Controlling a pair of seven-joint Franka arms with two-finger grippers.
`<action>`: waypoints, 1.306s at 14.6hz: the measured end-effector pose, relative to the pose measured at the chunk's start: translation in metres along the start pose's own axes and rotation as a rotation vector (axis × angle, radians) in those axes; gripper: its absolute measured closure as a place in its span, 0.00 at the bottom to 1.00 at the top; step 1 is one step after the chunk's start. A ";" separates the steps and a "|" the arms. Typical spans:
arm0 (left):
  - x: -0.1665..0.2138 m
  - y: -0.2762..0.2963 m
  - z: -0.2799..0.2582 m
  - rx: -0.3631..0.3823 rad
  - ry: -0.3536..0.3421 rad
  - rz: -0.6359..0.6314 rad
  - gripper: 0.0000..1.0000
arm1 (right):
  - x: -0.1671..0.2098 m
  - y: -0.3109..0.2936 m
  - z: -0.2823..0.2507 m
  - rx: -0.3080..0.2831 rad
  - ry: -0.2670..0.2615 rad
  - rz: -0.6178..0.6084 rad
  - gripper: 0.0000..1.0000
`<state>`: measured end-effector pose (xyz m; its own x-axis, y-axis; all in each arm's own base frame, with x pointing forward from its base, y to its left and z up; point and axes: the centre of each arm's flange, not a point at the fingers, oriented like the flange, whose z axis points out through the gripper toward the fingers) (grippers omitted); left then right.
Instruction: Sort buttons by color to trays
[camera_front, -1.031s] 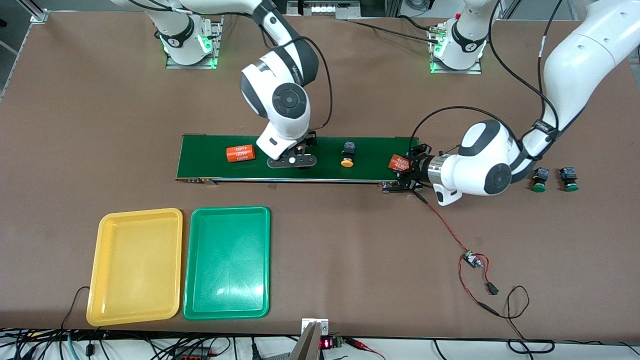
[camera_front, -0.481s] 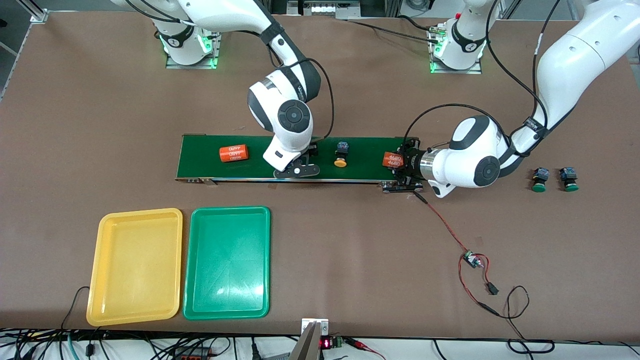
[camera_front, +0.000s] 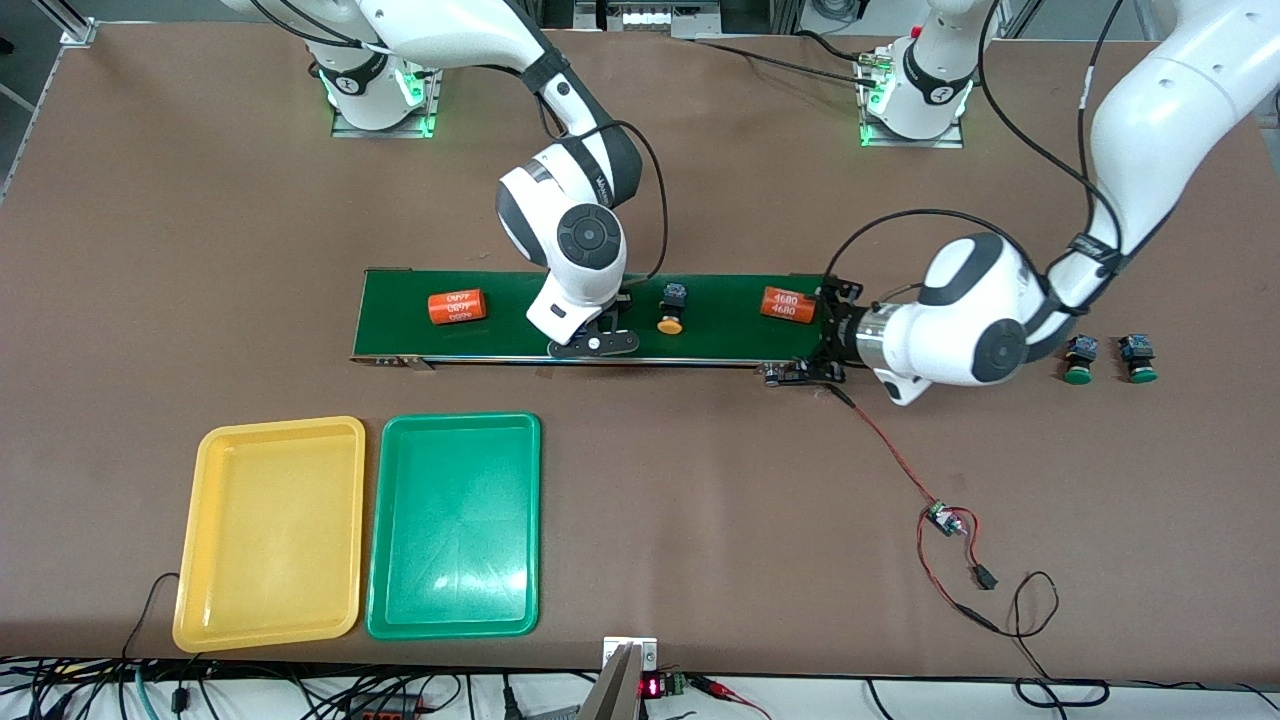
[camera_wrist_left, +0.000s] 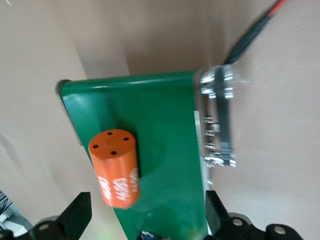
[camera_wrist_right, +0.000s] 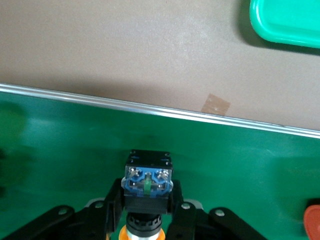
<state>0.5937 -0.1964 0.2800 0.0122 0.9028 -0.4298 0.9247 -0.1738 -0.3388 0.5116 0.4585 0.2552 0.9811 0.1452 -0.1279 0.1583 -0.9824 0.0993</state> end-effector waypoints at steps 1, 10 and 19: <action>0.000 0.003 -0.018 -0.002 0.011 0.026 0.00 | 0.002 0.001 -0.003 0.002 0.006 0.002 0.59; 0.063 0.011 -0.071 0.083 0.320 0.573 0.00 | 0.096 0.208 -0.078 0.054 0.064 0.276 0.59; 0.194 0.009 -0.101 0.211 0.319 1.108 0.00 | 0.147 0.396 0.042 -0.010 0.086 0.049 0.59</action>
<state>0.6424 0.0166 0.2782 0.8941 0.2691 -0.3580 0.2672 -0.9620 -0.0557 0.7138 0.0860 0.2339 0.9935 0.1074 -0.0374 0.1110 -0.9873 0.1134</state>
